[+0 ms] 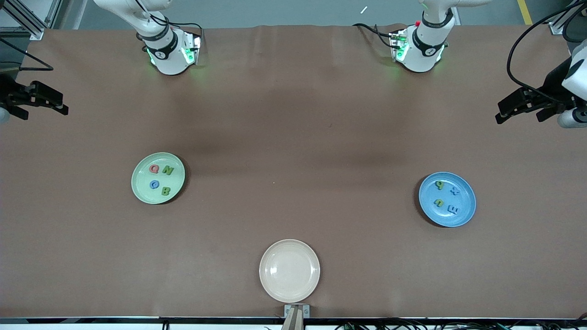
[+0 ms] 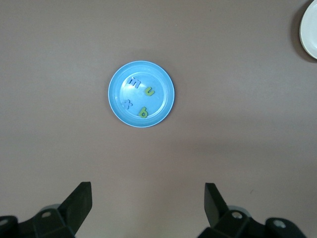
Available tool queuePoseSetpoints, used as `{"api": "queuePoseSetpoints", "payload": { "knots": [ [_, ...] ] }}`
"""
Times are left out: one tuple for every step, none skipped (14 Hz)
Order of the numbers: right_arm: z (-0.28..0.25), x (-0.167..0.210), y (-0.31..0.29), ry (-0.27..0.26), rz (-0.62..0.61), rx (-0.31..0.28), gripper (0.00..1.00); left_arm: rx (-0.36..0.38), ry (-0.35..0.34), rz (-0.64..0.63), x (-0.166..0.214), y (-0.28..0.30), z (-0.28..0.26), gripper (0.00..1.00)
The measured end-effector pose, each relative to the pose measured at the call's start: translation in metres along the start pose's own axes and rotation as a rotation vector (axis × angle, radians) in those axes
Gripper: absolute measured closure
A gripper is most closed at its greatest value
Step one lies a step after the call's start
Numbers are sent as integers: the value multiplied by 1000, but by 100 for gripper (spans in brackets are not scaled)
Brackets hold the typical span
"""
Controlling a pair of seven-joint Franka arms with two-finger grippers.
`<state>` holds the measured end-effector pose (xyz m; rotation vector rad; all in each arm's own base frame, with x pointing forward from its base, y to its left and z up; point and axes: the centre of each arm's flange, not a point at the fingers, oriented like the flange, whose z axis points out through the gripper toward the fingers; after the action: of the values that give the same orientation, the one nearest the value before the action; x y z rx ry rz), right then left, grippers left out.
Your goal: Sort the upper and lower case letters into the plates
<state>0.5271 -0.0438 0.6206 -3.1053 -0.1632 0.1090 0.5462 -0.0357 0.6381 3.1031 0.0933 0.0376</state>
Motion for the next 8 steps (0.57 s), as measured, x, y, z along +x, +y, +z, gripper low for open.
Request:
{"api": "queuePoseSetpoints", "payload": {
  "knots": [
    [0, 0, 0, 0, 0, 0, 0, -1, 7, 0, 1, 0, -1, 0],
    [0, 0, 0, 0, 0, 0, 0, -2, 13, 0, 1, 0, -1, 0],
    [0, 0, 0, 1, 0, 0, 0, -2, 17, 0, 2, 0, -2, 0],
    [0, 0, 0, 3, 0, 0, 0, -2, 20, 0, 2, 0, -2, 0],
    [-1, -1, 0, 4, 0, 0, 0, -3, 22, 0, 2, 0, -2, 0],
    [-1, -1, 0, 5, 0, -1, 0, -3, 23, 0, 2, 0, -2, 0],
    [-1, -1, 0, 6, 0, -1, 0, -3, 23, 0, 2, 0, -3, 0],
    [-2, -1, 0, 6, 0, -1, 0, -3, 24, 1, 2, 0, -3, 0]
  ]
}}
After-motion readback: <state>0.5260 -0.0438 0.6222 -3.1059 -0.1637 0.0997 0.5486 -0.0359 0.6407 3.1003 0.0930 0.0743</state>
